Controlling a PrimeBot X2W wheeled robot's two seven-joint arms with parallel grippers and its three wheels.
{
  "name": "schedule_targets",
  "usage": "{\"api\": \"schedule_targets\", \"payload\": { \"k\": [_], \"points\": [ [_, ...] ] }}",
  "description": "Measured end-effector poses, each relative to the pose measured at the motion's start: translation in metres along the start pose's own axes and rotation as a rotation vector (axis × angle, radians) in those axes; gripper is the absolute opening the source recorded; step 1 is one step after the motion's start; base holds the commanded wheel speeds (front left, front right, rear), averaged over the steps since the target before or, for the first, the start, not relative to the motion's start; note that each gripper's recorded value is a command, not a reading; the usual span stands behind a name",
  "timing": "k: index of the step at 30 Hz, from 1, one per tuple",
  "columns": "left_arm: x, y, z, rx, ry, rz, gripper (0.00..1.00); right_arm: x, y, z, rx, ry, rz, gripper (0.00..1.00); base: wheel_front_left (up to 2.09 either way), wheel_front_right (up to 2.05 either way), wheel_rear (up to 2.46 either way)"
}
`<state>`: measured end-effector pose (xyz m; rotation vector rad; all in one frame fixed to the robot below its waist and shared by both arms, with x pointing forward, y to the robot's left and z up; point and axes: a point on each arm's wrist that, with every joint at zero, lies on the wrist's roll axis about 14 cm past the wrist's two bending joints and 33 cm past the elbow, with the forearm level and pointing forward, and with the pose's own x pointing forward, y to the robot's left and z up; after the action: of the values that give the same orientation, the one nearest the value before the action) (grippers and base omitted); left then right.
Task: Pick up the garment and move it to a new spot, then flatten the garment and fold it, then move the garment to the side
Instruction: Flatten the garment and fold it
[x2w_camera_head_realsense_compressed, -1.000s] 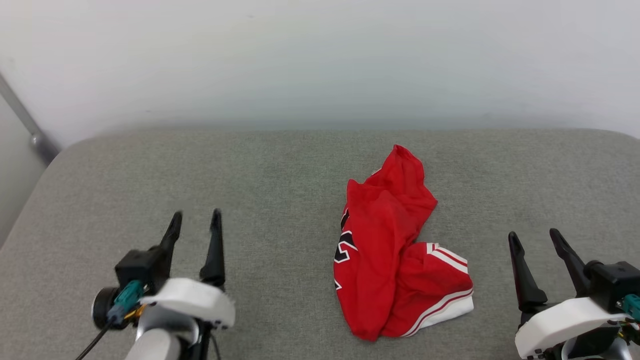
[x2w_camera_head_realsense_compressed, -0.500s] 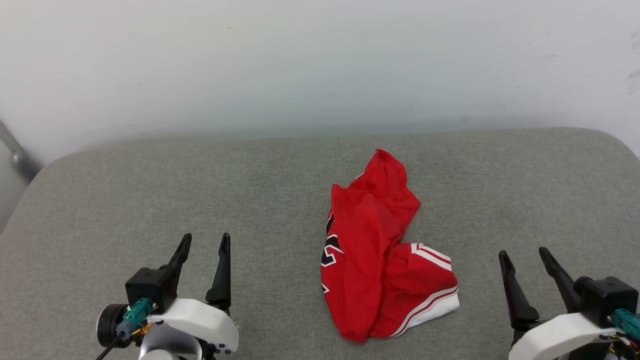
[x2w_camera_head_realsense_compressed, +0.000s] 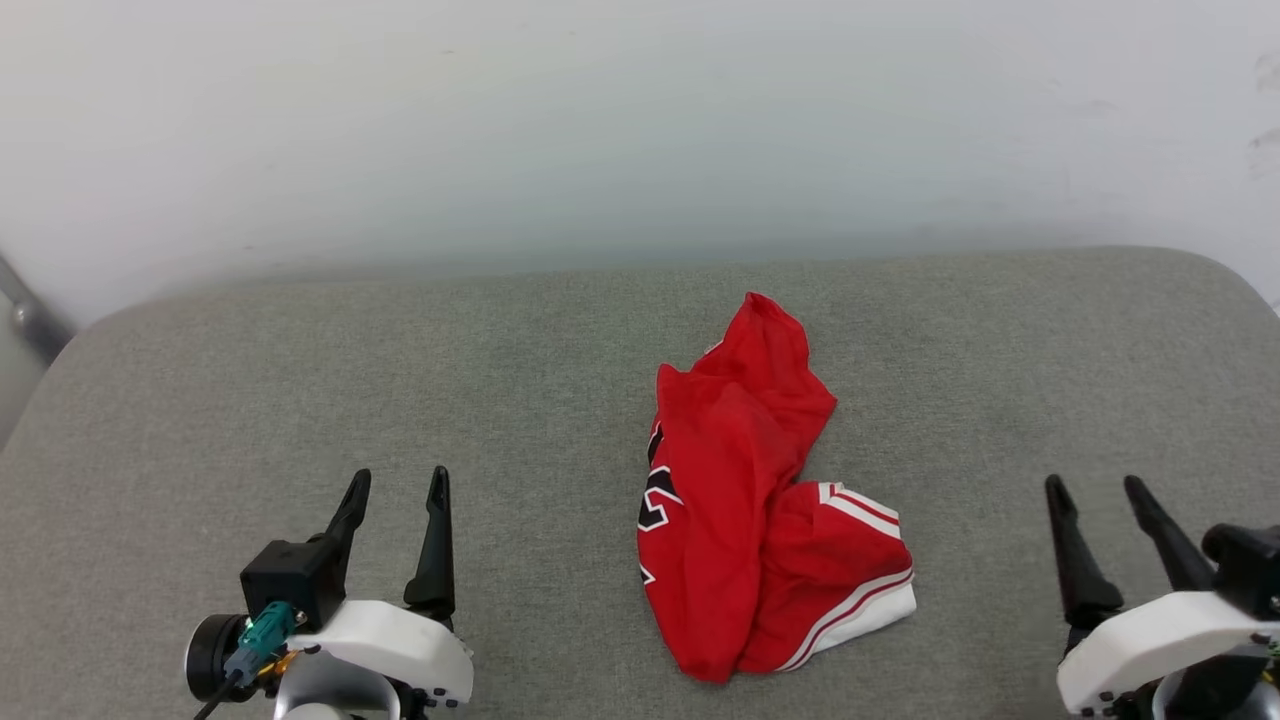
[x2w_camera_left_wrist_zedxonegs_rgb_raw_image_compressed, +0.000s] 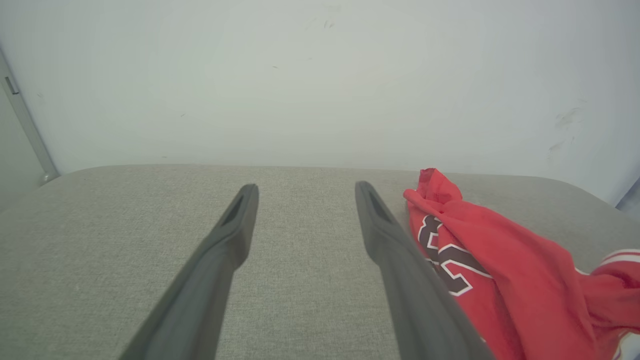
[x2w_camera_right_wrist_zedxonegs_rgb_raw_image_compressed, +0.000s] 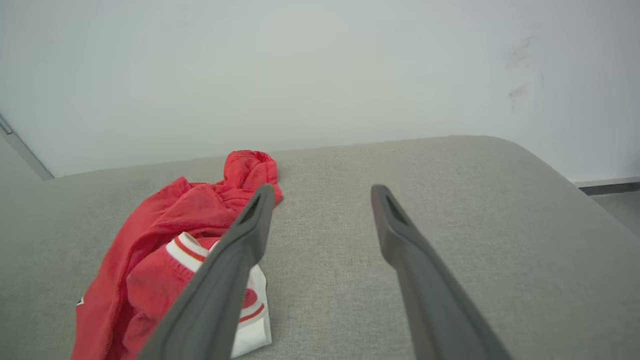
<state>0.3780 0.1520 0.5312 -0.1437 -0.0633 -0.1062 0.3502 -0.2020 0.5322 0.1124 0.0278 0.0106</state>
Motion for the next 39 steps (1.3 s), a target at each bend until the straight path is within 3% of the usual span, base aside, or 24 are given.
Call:
{"api": "schedule_targets", "payload": {
  "k": [8,19,28,29,30,31,39],
  "points": [
    [-0.002,0.004,0.002,-0.004,-0.014,0.019,1.00,0.036,-0.006,-0.003,0.007,0.147,-0.014,1.00,0.00,0.00,0.00],
    [0.003,0.014,-0.005,-0.018,-0.009,0.051,1.00,0.078,0.094,-0.051,-0.054,0.591,0.319,1.00,0.00,0.00,0.00],
    [0.010,0.021,-0.017,-0.022,0.014,0.071,1.00,0.074,0.134,-0.112,-0.082,0.845,0.447,0.98,0.00,0.00,0.00],
    [0.011,0.021,-0.018,-0.022,0.015,0.073,1.00,0.071,0.135,-0.119,-0.077,0.870,0.452,0.46,0.00,0.00,0.00],
    [0.011,0.022,-0.019,-0.022,0.016,0.074,1.00,0.069,0.135,-0.124,-0.080,0.892,0.452,0.10,0.00,0.00,0.00],
    [0.011,0.022,-0.020,-0.022,0.021,0.075,1.00,0.067,0.134,-0.128,-0.081,0.904,0.452,0.00,0.00,0.00,0.00],
    [0.013,0.017,-0.021,-0.023,0.020,0.054,1.00,0.079,0.150,-0.100,-0.120,0.740,0.508,0.00,0.00,0.00,0.00]
  ]
}}
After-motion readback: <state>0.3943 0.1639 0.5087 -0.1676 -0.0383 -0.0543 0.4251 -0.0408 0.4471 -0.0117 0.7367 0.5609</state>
